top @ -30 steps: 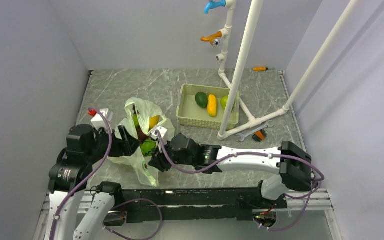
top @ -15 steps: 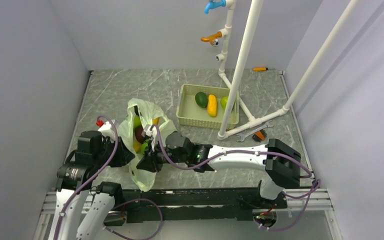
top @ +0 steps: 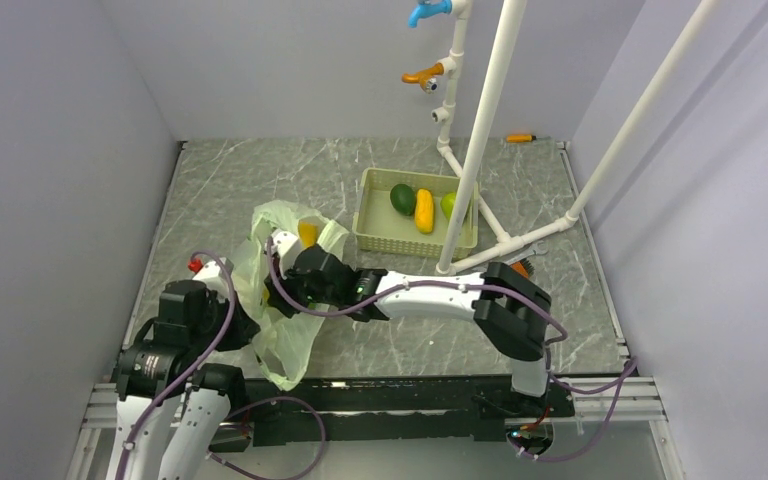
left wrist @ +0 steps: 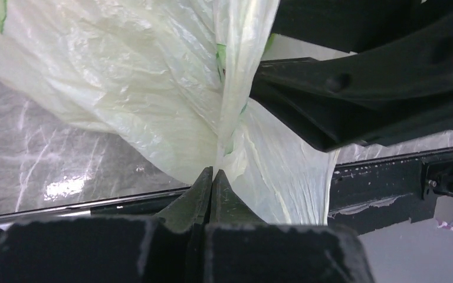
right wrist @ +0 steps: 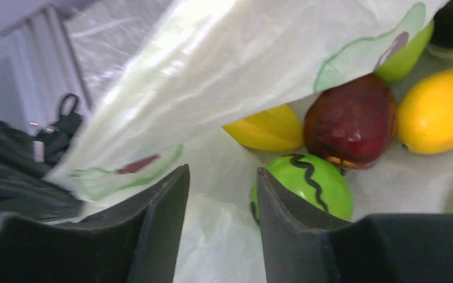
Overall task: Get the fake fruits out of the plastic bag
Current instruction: Take out the fake fruit from the plastic bag.
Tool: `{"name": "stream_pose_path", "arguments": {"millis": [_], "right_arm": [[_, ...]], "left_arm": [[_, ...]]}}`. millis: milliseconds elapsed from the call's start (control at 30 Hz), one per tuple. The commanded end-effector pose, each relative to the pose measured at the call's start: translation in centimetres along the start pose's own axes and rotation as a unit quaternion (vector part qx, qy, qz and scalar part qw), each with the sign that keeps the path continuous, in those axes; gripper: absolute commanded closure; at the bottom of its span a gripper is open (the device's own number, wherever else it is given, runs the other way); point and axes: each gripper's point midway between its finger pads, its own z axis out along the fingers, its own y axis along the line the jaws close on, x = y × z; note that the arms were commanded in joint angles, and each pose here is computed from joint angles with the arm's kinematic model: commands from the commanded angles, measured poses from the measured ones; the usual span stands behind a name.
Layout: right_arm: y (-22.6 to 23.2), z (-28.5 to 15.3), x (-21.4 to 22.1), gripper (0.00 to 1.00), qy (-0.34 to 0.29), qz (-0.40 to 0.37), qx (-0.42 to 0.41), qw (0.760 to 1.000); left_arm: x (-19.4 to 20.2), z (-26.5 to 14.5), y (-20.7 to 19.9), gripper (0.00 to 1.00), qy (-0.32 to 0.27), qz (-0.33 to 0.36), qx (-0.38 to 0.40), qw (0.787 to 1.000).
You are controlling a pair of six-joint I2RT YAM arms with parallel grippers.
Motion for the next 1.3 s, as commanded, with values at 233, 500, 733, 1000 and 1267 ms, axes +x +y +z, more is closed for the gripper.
{"name": "stream_pose_path", "arguments": {"millis": [233, 500, 733, 1000, 1267], "right_arm": [[-5.5, 2.3, 2.8, 0.36, 0.04, -0.083, 0.114, 0.989], [-7.0, 1.9, 5.8, 0.21, 0.072, -0.098, 0.139, 0.983], [-8.5, 1.7, 7.1, 0.21, 0.08, -0.111, 0.167, 0.976], [-9.1, 2.0, 8.0, 0.25, 0.1, -0.111, 0.181, 0.972], [-8.0, 1.9, 6.7, 0.6, 0.095, -0.112, 0.159, 0.976]], "left_arm": [[-0.7, -0.1, 1.0, 1.0, -0.036, -0.035, -0.032, 0.998], [-0.6, -0.2, 1.9, 1.0, -0.034, -0.049, -0.06, 0.996], [-1.0, 0.1, 2.1, 1.0, -0.026, -0.059, -0.073, 0.995], [-1.0, -0.1, 2.2, 1.0, -0.035, -0.061, -0.075, 0.995], [-0.8, -0.3, 2.1, 1.0, -0.043, -0.059, -0.068, 0.995]]}}
